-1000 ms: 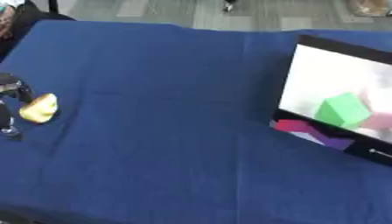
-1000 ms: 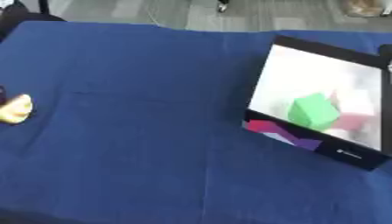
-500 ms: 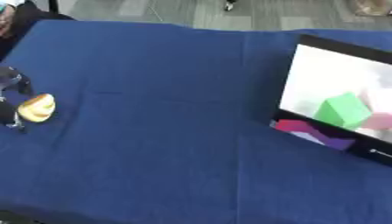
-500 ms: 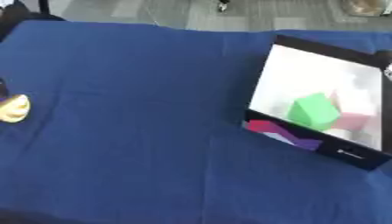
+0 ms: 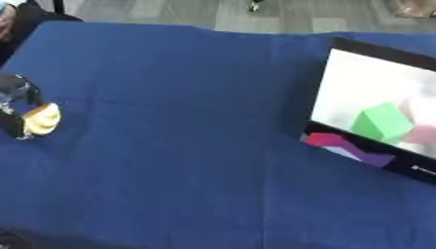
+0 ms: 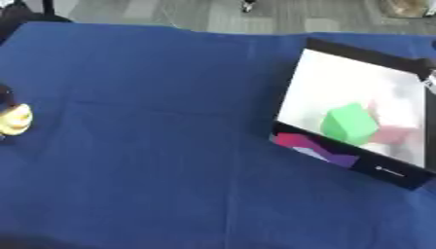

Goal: Pick up the objects with one hand, pass them to the other hand, and then place them into the box on the other side of the table.

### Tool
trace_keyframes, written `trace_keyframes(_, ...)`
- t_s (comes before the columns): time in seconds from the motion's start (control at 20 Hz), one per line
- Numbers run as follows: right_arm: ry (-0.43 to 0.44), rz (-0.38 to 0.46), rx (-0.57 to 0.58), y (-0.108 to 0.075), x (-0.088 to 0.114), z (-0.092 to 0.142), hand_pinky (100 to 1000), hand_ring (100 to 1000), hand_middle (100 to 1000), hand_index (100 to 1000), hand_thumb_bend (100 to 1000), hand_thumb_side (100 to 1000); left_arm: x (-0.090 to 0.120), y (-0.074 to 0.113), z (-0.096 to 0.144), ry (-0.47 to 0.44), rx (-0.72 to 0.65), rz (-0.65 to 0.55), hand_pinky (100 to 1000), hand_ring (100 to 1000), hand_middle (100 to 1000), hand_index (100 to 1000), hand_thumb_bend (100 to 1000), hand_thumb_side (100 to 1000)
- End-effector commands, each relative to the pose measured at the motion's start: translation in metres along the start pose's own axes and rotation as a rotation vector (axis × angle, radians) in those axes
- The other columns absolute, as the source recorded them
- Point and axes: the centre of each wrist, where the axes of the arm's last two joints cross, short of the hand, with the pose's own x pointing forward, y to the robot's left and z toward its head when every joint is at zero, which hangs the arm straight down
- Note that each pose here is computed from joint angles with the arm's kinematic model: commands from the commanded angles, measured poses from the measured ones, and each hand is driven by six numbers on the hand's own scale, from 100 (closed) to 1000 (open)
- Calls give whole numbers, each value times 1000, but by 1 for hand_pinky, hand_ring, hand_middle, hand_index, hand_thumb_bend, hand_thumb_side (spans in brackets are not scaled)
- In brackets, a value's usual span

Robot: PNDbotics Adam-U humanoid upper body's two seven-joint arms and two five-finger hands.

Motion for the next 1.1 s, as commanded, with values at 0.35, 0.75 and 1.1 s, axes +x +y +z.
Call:
trace_keyframes(0.35,-24,28,11,-4,8,-2,860,843,697,920,334,248,-4,15,3,5,4,42,722,723,585,548,418,100)
trace_keyframes(0.75,-5,42,6,-5,5,1,860,843,697,921,332,251,-17,55,24,-19,-34,59,708,699,562,532,488,100)
trace_keyframes(1.1,1,46,6,-5,4,3,861,844,697,921,327,251,-15,69,33,-27,-48,50,702,692,557,530,497,100)
